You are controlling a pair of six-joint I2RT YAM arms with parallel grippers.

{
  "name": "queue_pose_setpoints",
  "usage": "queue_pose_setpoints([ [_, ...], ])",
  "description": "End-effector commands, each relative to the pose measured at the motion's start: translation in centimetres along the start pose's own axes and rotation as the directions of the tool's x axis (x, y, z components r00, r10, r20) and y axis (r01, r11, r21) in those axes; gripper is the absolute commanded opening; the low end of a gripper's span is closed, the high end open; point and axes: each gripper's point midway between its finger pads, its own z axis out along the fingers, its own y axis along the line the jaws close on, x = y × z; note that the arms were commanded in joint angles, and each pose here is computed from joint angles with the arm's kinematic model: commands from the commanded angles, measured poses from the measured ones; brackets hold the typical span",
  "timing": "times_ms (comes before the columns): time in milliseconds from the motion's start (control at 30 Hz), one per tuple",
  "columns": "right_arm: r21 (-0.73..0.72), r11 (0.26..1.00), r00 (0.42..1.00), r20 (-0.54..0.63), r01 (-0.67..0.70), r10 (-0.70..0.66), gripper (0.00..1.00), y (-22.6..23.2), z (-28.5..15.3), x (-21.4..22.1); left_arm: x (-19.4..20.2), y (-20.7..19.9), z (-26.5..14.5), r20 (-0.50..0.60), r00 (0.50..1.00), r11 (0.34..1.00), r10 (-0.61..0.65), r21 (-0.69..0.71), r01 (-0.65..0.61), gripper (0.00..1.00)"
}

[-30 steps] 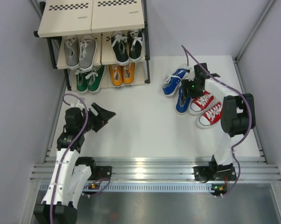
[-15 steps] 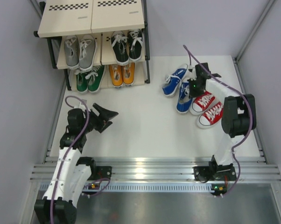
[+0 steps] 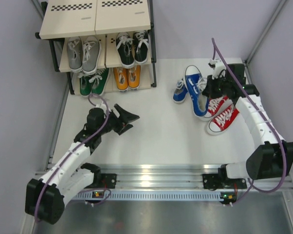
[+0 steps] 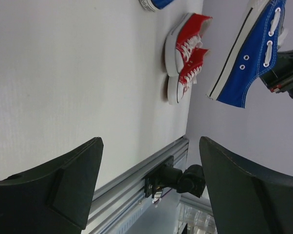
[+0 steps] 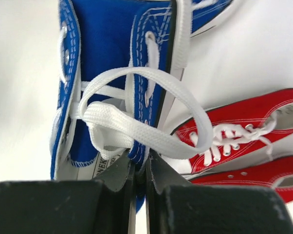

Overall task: Place and organize the shoes onto the shoe shelf
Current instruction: Pick up the shoe at the center of the board.

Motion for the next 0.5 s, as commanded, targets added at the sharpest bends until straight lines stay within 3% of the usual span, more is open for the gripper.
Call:
queue_pose_setpoints([
  [0,-0.264,0.956,0.991,0.062,0.131,-0.119,0.0,4.7,-1.2,0.0,-0.7,-6.6,0.7,0.076,0.992,0.973,0.102,0.2,-0.116,0.85],
  [133,-0.425,0.878,0.974,0.04,0.22,-0.225,0.0,9.1,-1.9,2.3,0.7,-8.9,1.8,0.065,0.982,0.944,0.175,0.274,-0.186,0.86],
  [300,-0.606,0.72,0.933,0.112,0.337,-0.342,0.0,16.1,-3.4,3.4,2.2,-10.2,2.8,0.028,0.981,0.929,0.193,0.318,-0.192,0.86],
  [467,-0.71,0.594,0.908,0.159,0.378,-0.387,0.0,20.2,-4.5,3.2,2.8,-10.7,3.5,0.046,0.975,0.925,0.218,0.31,-0.221,0.9],
])
